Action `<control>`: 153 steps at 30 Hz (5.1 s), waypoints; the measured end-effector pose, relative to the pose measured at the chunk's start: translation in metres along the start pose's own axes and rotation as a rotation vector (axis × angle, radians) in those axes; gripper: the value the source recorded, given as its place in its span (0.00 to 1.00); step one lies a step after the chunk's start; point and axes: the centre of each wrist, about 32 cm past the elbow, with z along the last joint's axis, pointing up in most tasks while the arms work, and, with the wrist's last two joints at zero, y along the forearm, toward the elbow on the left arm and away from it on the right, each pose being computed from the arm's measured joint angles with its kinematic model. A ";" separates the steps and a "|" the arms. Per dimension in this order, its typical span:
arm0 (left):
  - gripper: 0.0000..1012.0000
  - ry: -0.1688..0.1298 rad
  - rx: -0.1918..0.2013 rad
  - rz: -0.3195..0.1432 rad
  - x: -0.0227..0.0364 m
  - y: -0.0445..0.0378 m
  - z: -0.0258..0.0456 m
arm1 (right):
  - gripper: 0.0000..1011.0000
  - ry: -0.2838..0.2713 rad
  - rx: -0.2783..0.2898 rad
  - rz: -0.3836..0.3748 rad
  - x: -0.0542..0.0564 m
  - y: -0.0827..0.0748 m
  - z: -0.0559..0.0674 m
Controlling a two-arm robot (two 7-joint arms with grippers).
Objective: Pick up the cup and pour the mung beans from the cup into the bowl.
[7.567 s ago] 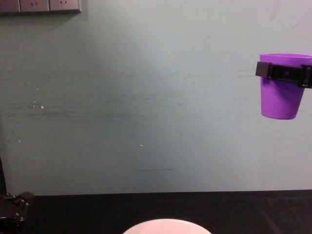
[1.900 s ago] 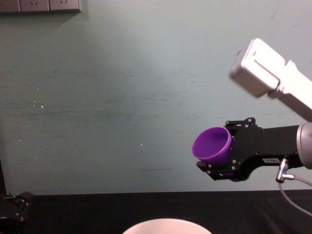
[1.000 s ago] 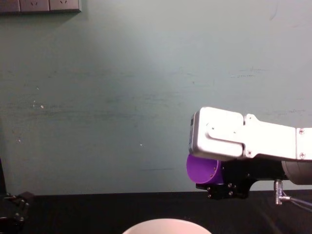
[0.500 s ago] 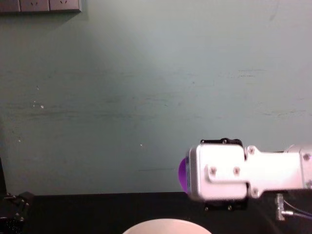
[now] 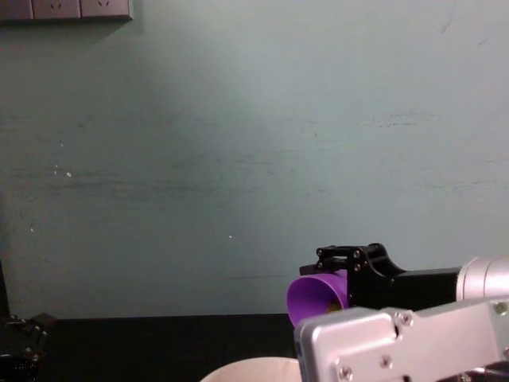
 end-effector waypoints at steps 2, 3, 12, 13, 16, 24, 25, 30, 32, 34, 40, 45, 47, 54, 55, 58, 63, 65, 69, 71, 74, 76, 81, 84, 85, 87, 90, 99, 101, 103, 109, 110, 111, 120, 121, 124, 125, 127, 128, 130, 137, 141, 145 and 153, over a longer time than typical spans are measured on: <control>0.00 0.000 0.000 0.000 0.0000 0.0000 0.0000 | 0.73 -0.020 -0.002 0.000 -0.001 0.000 0.001; 0.00 0.000 0.000 0.000 0.0000 0.0000 0.0000 | 0.73 -0.028 -0.003 0.000 -0.001 0.000 0.002; 0.00 0.000 0.000 0.000 0.0000 0.0000 0.0000 | 0.73 -0.105 -0.012 0.012 -0.006 0.002 0.007; 0.00 0.000 0.000 0.000 0.0000 0.0000 0.0000 | 0.73 -0.109 -0.013 0.012 -0.006 0.002 0.008; 0.00 0.000 0.000 0.000 0.0000 0.0000 0.0000 | 0.73 -0.121 -0.016 0.013 -0.007 0.002 0.009; 0.00 0.000 0.000 0.000 0.0000 0.0000 0.0000 | 0.73 -0.158 -0.024 0.020 -0.008 0.003 0.011; 0.00 0.000 0.000 0.000 0.0000 0.0000 0.0000 | 0.73 -0.162 -0.024 0.020 -0.008 0.003 0.012; 0.00 0.000 0.000 0.000 0.0000 0.0000 0.0000 | 0.73 -0.186 -0.027 0.021 -0.009 0.003 0.013; 0.00 0.000 0.000 0.000 0.0000 0.0000 0.0000 | 0.73 -0.198 -0.028 0.021 -0.009 0.003 0.013; 0.00 0.000 0.000 0.000 0.0000 0.0000 0.0000 | 0.73 -0.217 -0.029 0.019 -0.010 0.003 0.014; 0.00 0.000 0.000 0.000 0.0000 0.0000 0.0000 | 0.73 -0.267 -0.034 -0.001 -0.011 0.002 0.017; 0.00 0.000 0.000 0.000 0.0000 0.0000 0.0000 | 0.73 -0.295 -0.040 -0.012 -0.012 0.002 0.018; 0.00 0.000 0.000 0.000 0.0000 0.0000 0.0000 | 0.73 -0.310 -0.043 -0.014 -0.012 0.001 0.019; 0.00 0.000 0.000 0.000 0.0000 0.0000 0.0000 | 0.73 -0.351 -0.049 -0.014 -0.012 0.002 0.021; 0.00 0.000 0.000 0.000 0.0000 0.0000 0.0000 | 0.73 -0.355 -0.050 -0.014 -0.013 0.002 0.022; 0.00 0.000 0.000 0.000 0.0000 0.0000 0.0000 | 0.73 -0.374 -0.053 -0.013 -0.012 0.002 0.022; 0.00 0.000 0.000 0.000 0.0000 0.0000 0.0000 | 0.73 -0.416 -0.055 -0.007 -0.012 0.003 0.024; 0.00 0.000 0.000 0.000 0.0000 0.0000 0.0000 | 0.73 -0.430 -0.057 -0.005 -0.012 0.003 0.025; 0.00 0.000 0.000 0.000 0.0000 0.0000 0.0000 | 0.73 -0.437 -0.059 -0.004 -0.012 0.003 0.026; 0.00 0.000 0.000 0.000 0.0000 0.0000 0.0000 | 0.73 -0.432 -0.060 -0.005 -0.011 0.003 0.026; 0.00 0.000 0.000 0.000 0.0000 0.0000 0.0000 | 0.73 -0.378 -0.053 -0.019 -0.008 0.001 0.023; 0.00 0.000 0.000 0.000 0.0000 0.0000 0.0000 | 0.73 -0.331 -0.048 -0.034 -0.005 -0.002 0.018; 0.00 0.000 0.000 0.000 0.0000 0.0000 0.0000 | 0.73 -0.224 -0.039 -0.065 0.000 -0.009 0.009; 0.00 0.000 0.000 0.000 0.0000 0.0000 0.0000 | 0.73 -0.094 -0.022 -0.094 0.003 -0.015 -0.002; 0.00 0.000 0.000 0.000 0.0000 0.0000 0.0000 | 0.73 -0.055 -0.015 -0.101 0.004 -0.017 -0.005; 0.00 0.000 0.000 0.000 0.0000 0.0000 0.0000 | 0.73 0.055 0.005 -0.120 0.004 -0.021 -0.014; 0.00 0.000 0.000 0.000 0.0000 0.0000 0.0000 | 0.73 0.215 0.030 -0.139 0.001 -0.026 -0.029; 0.00 0.000 0.000 0.000 0.0000 0.0000 0.0000 | 0.73 0.755 0.101 -0.178 -0.020 -0.043 -0.077; 0.00 0.000 0.000 0.000 0.0000 0.0000 0.0000 | 0.73 0.841 0.116 -0.187 -0.025 -0.044 -0.083; 0.00 0.000 0.000 0.000 0.0000 0.0000 0.0000 | 0.73 0.963 0.139 -0.199 -0.034 -0.045 -0.091; 0.00 0.000 0.000 0.000 0.0000 0.0000 0.0000 | 0.73 1.104 0.179 -0.202 -0.044 -0.044 -0.096; 0.00 0.000 0.000 0.000 0.0000 0.0000 0.0000 | 0.73 1.104 0.178 -0.202 -0.044 -0.044 -0.096; 0.00 0.000 0.000 0.000 0.0000 0.0000 0.0000 | 0.73 1.103 0.178 -0.201 -0.044 -0.044 -0.096; 0.00 0.000 0.000 0.000 0.0000 0.0000 0.0000 | 0.73 1.092 0.174 -0.198 -0.044 -0.044 -0.096; 0.00 0.000 0.000 0.000 0.0000 0.0000 0.0000 | 0.73 1.092 0.174 -0.198 -0.044 -0.044 -0.096; 0.00 0.000 0.000 0.000 0.0000 0.0000 0.0000 | 0.73 1.089 0.174 -0.198 -0.043 -0.044 -0.096; 0.00 0.000 0.000 0.000 0.0000 0.0000 0.0000 | 0.73 1.089 0.173 -0.198 -0.043 -0.044 -0.096; 0.00 0.000 0.000 0.000 0.0000 0.0000 0.0000 | 0.73 1.088 0.173 -0.198 -0.043 -0.044 -0.096; 0.00 0.000 0.000 0.000 0.0000 0.0000 0.0000 | 0.73 1.095 0.176 -0.199 -0.044 -0.044 -0.096; 0.00 0.000 0.000 0.000 0.0000 0.0000 0.0000 | 0.73 1.117 0.193 -0.193 -0.044 -0.043 -0.097; 0.00 0.000 0.000 0.000 0.0000 0.0000 0.0000 | 0.73 1.268 0.283 -0.191 -0.056 -0.037 -0.108; 0.00 0.000 0.000 0.000 0.0000 0.0000 0.0000 | 0.73 1.345 0.315 -0.192 -0.066 -0.035 -0.113; 0.00 0.000 0.000 0.000 0.0000 0.0000 0.0000 | 0.73 1.432 0.346 -0.183 -0.080 -0.034 -0.118; 0.00 0.000 0.000 0.000 0.0000 0.0000 0.0000 | 0.73 1.489 0.363 -0.162 -0.104 -0.031 -0.117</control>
